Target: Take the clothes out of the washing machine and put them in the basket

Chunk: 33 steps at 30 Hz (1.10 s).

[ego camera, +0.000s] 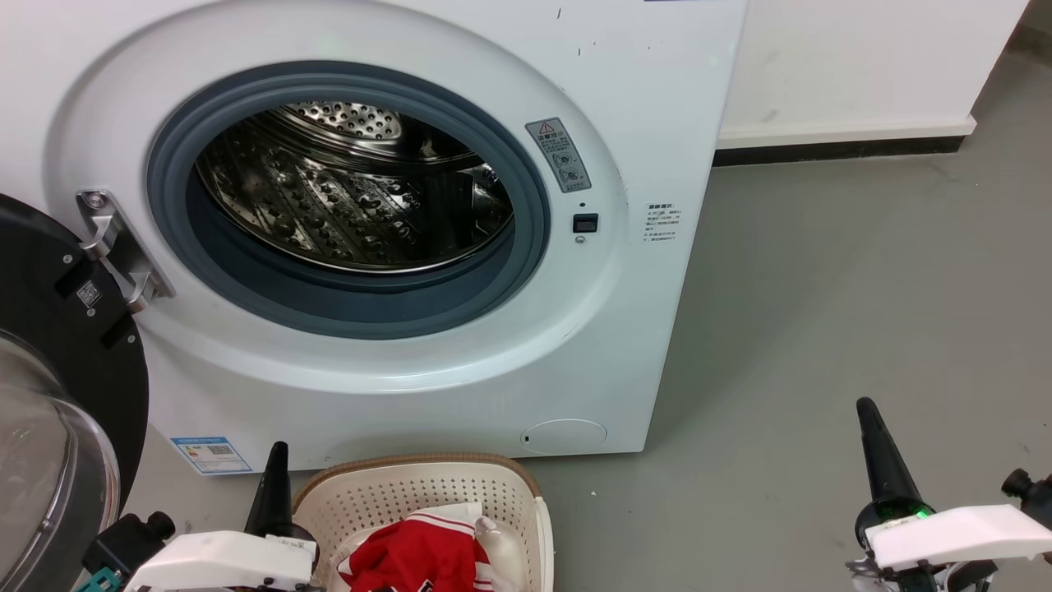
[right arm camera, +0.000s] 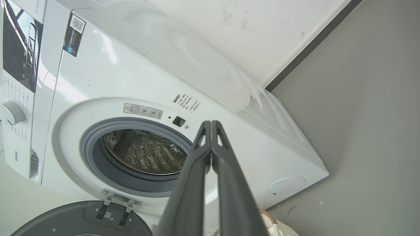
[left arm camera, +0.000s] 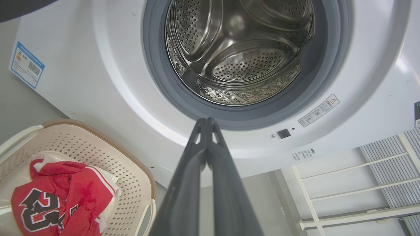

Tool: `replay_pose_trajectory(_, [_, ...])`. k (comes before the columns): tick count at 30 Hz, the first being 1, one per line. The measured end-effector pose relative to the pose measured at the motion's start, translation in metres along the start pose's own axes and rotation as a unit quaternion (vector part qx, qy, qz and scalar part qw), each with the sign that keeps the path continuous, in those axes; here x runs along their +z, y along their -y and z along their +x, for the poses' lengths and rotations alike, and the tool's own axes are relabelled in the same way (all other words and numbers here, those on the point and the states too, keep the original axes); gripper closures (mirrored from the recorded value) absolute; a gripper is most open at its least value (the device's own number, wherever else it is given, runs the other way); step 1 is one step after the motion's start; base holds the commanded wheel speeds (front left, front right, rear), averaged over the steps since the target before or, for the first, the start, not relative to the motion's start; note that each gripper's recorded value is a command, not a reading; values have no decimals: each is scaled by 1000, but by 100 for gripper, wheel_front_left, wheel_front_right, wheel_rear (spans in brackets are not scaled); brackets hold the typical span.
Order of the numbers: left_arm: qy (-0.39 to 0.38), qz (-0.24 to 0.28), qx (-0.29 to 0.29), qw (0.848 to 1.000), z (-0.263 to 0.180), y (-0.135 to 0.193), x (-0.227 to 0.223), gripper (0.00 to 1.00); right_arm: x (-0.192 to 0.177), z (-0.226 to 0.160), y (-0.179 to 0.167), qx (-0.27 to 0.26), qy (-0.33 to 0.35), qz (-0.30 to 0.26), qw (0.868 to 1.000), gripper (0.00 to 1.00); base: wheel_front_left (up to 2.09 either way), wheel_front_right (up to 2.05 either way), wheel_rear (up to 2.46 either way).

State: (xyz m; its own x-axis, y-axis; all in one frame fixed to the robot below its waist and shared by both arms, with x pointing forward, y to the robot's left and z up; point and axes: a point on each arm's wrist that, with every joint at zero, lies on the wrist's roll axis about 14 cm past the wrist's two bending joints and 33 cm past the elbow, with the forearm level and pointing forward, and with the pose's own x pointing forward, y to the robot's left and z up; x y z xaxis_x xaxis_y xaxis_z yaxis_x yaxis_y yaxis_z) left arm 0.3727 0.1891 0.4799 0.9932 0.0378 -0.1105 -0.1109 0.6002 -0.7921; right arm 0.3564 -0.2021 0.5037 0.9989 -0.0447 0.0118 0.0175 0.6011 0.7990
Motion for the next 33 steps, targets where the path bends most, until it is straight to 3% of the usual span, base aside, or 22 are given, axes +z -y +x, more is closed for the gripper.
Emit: replay_pose_trajectory(33, [-9,-177,-20,984,8,6,8,100,-1,16,3,-10,-14,173,985,100,0,0,0])
